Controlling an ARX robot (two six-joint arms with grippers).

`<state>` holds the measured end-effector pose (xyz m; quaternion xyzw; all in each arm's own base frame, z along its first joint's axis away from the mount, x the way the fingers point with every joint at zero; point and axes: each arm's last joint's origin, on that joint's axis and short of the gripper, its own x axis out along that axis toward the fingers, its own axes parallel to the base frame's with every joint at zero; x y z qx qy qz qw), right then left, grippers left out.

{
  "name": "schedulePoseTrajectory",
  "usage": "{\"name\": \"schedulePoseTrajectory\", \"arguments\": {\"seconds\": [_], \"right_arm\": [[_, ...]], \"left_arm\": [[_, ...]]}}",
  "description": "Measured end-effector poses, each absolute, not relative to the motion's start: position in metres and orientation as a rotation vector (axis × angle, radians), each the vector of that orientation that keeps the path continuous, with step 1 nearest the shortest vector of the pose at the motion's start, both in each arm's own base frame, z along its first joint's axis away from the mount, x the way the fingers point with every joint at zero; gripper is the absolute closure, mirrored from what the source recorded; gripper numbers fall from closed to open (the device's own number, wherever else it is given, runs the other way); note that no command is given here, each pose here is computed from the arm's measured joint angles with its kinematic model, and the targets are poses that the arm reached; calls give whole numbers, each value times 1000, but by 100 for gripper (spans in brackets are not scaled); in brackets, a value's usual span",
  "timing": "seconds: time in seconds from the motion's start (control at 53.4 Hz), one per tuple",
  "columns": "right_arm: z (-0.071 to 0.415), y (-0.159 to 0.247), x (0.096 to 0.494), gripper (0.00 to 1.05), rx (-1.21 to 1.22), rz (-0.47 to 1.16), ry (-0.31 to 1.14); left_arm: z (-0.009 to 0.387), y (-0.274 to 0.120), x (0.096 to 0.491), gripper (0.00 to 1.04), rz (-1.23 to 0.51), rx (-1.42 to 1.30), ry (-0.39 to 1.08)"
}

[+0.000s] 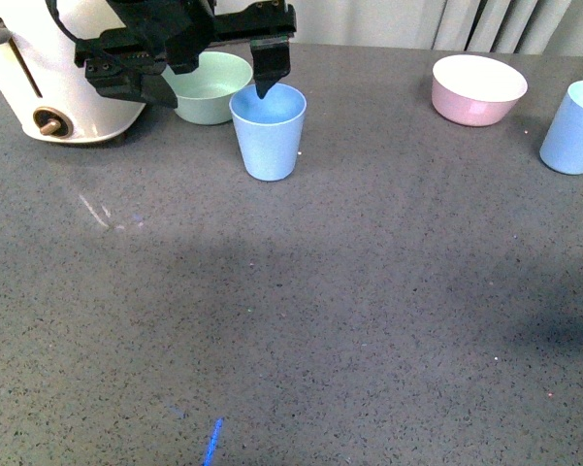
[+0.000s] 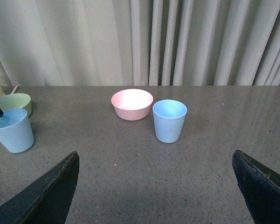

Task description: Stack blue cups with both arms

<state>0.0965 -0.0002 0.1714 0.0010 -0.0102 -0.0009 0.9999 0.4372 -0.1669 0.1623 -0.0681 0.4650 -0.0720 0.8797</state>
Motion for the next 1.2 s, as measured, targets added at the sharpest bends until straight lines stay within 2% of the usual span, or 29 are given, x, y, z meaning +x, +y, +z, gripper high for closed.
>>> {"name": "schedulePoseTrajectory", "arguments": {"seconds": [0.206,0.3,0.375,0.45,0.787,0.937,1.199], "right_arm": [[171,0,96,9,2,-2,-20],[171,0,96,9,2,-2,-20],[171,0,96,9,2,-2,-20],[171,0,96,9,2,-2,-20],[171,0,96,9,2,-2,-20],[171,0,96,9,2,-2,-20],[171,0,96,9,2,-2,-20]], "left_arm": [[146,-177,448,9,-146,-147,1014],[143,-182,453,29,-144,-156,1027],[142,-184,455,38,-145,-158,1032],[141,-188,457,54,-150,-159,1045],[144,-198,455,102,-150,-175,1074],[142,-206,449,103,-152,-163,1074],[149,-228,412,103,-195,-112,1102]]}}
